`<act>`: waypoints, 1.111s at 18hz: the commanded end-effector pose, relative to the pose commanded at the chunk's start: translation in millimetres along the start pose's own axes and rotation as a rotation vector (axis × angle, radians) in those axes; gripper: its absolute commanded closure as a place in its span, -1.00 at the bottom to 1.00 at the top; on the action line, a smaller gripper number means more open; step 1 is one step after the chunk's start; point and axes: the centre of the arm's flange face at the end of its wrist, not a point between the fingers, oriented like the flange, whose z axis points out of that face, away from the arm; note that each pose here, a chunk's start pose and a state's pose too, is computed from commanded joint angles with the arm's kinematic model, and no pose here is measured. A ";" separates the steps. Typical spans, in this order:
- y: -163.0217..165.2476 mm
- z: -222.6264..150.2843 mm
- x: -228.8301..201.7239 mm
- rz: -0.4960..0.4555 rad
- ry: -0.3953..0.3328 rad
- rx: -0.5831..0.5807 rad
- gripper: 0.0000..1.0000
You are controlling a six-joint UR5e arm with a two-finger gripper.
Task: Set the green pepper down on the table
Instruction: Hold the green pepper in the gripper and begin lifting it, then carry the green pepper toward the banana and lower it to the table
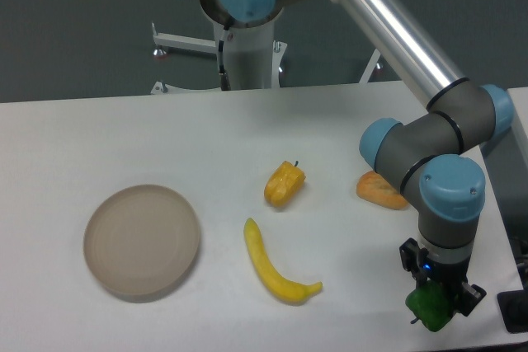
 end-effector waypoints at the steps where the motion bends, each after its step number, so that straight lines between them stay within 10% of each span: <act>1: -0.1 0.7 0.4 0.000 0.002 0.001 0.32; 20: -3.6 -37.3 46.5 -0.051 0.090 0.048 0.32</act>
